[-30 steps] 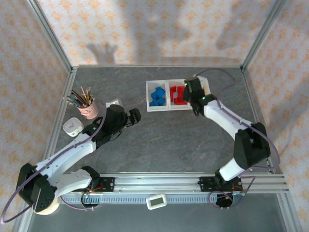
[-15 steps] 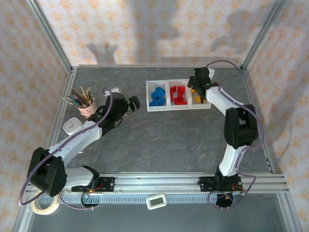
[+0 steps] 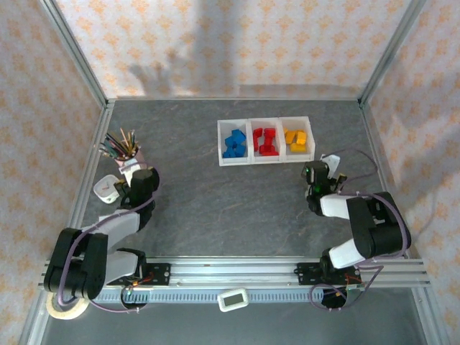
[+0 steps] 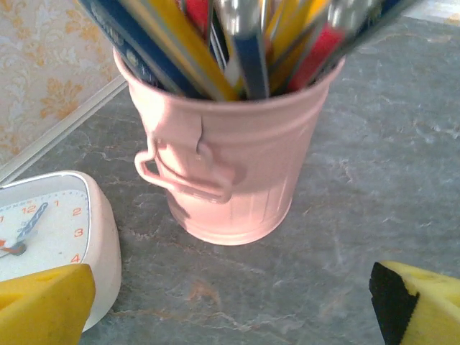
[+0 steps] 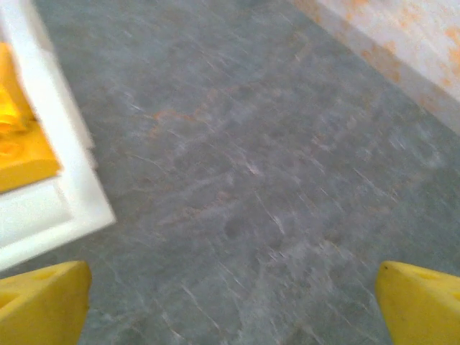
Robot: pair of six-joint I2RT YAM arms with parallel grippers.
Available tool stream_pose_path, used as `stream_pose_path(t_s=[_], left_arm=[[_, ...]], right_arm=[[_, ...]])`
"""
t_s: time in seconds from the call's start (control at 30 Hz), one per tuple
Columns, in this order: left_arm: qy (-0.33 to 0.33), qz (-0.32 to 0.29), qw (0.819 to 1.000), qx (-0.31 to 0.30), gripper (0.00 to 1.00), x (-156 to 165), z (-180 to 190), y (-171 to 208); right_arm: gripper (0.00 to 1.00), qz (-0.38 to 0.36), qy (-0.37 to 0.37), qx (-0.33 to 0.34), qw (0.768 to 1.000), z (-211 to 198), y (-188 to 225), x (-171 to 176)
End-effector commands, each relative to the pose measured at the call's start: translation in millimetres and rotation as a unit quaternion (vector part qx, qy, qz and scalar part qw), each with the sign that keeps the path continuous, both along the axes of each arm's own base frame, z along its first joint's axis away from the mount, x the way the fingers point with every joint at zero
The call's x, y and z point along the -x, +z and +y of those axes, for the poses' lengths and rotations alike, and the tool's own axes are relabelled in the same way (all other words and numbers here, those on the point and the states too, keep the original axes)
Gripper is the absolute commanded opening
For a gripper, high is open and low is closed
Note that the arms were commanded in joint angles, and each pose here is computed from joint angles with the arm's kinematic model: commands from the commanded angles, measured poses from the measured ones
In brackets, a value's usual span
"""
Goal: Sort the legos into containers by color
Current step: Reset both arms
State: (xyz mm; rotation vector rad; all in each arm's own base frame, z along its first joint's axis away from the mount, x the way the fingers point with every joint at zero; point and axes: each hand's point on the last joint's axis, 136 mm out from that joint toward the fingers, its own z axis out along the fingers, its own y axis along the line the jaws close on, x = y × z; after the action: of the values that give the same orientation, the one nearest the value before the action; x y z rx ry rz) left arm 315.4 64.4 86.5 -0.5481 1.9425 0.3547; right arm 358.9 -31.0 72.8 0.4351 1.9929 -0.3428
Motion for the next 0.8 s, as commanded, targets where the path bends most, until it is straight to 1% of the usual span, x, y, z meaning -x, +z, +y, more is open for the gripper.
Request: stream_pose_path(t_s=[0.0, 0.03, 0.1, 0.13, 0.17, 0.2, 0.23, 0.3, 0.33, 0.4, 0.47, 0.5, 0.53, 0.77], left_arm=[[-0.010, -0.114, 0.993, -0.037, 0.99, -24.9, 1.3, 50.5], [-0.018, -0.125, 0.991, -0.039, 0.99, -30.8, -1.1, 55.9], [-0.040, -0.170, 0.983, -0.061, 0.99, -31.5, -6.1, 69.9], [-0.050, -0.186, 0.979, -0.065, 0.99, -29.9, -8.4, 72.9], [-0.070, -0.199, 0.976, -0.054, 1.00, -31.8, -11.3, 71.7], [-0.083, -0.194, 0.976, -0.056, 1.00, -34.4, -14.0, 65.1], [-0.091, -0.198, 0.974, -0.056, 1.00, -35.0, -16.7, 62.4], [-0.107, -0.215, 0.969, -0.064, 1.00, -33.3, -21.8, 61.5], [-0.102, -0.212, 0.970, -0.064, 1.00, -33.8, -20.0, 60.9], [-0.082, -0.171, 0.981, -0.051, 1.00, -42.3, -14.1, 48.4], [-0.074, -0.184, 0.979, -0.055, 1.00, -41.2, -10.7, 51.2], [-0.056, -0.195, 0.978, -0.054, 1.00, -38.2, -5.6, 55.5], [-0.046, -0.187, 0.980, -0.050, 1.00, -37.9, -2.6, 52.4], [-0.049, -0.189, 0.979, -0.053, 1.00, -38.1, -3.3, 53.2]], right_arm=[[1.00, -0.153, 0.047, 0.012, 0.987, 8.8, 65.3, -23.7], [1.00, -0.152, 0.065, 0.001, 0.986, 8.7, 60.8, -24.3], [1.00, -0.180, 0.081, -0.027, 0.980, 4.3, 58.7, -15.0], [1.00, -0.183, 0.090, -0.039, 0.978, 2.9, 56.0, -11.1], [1.00, -0.206, 0.100, -0.039, 0.973, 4.2, 58.6, -7.5], [1.00, -0.200, 0.108, -0.036, 0.973, 6.8, 56.2, -9.8], [1.00, -0.171, 0.108, -0.041, 0.978, 7.1, 48.2, -14.5], [1.00, -0.195, 0.109, -0.040, 0.974, 5.9, 54.9, -10.8], [1.00, -0.186, 0.110, -0.040, 0.975, 6.5, 52.2, -10.8], [1.00, -0.175, 0.119, -0.044, 0.976, 10.0, 51.5, -16.8], [1.00, -0.175, 0.121, -0.044, 0.976, 10.1, 51.4, -15.5], [1.00, -0.175, 0.121, -0.044, 0.976, 10.2, 51.1, -16.1], [1.00, -0.176, 0.121, -0.044, 0.976, 10.2, 51.9, -15.6], [1.00, -0.176, 0.135, -0.045, 0.974, 13.9, 51.0, -17.0]])
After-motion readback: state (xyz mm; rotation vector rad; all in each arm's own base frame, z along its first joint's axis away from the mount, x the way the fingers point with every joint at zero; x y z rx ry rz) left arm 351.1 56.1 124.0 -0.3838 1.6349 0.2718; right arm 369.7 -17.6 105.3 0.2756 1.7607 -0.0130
